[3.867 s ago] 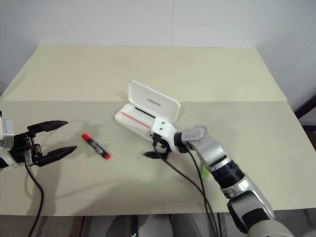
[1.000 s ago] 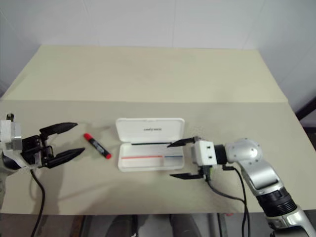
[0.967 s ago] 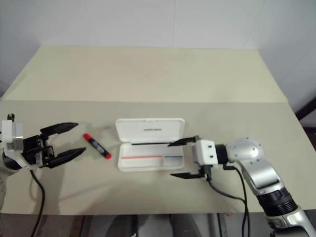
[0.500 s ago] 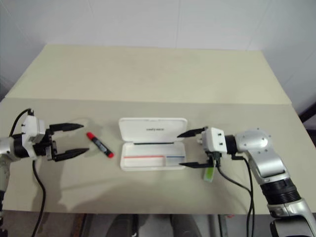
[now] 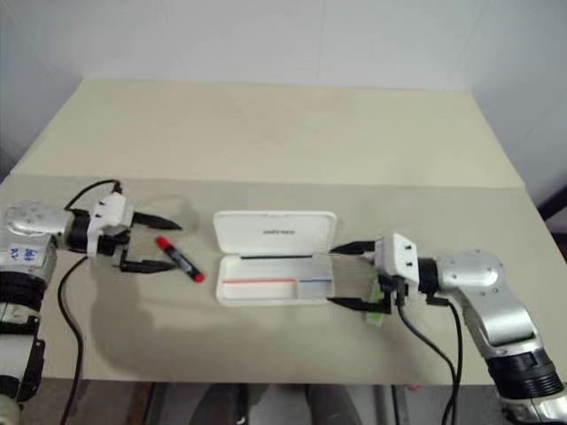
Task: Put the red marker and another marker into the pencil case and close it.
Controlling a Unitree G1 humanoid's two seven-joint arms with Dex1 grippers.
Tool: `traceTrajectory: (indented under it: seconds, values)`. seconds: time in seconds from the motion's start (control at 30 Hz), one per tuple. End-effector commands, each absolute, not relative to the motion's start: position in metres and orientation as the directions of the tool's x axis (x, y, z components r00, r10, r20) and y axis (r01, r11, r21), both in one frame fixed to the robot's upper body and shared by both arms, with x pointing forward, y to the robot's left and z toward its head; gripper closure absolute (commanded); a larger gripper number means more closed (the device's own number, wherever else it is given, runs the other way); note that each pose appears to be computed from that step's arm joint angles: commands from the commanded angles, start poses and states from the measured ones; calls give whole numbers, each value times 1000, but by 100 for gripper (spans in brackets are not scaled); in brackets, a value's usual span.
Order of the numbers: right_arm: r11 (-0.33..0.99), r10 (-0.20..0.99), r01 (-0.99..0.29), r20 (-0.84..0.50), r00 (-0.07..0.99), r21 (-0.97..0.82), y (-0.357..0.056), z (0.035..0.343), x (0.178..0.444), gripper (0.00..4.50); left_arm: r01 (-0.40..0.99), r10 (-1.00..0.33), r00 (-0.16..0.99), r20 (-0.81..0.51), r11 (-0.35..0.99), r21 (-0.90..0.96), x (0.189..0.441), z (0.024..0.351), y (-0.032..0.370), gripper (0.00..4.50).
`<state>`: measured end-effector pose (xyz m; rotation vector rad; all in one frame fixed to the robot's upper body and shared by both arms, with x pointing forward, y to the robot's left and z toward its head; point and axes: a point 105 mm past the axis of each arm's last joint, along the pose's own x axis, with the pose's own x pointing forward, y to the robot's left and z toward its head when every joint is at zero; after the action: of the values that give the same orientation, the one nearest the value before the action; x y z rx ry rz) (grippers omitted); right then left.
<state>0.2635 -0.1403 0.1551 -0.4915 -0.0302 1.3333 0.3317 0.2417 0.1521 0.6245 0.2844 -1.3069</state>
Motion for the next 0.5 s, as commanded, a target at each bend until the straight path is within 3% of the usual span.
traceTrajectory:
  seconds: [0.03, 0.5]
  values:
    - [189, 931, -900, -221, 291, -392, -143, 165, 259, 2, 978, -786, 121, -606, -10, 208, 324, 150, 238, 0]
    - [248, 911, -878, -210, 356, -410, -148, 164, 258, 2, 985, -689, 32, -724, -100, 139, 330, 131, 236, 0]
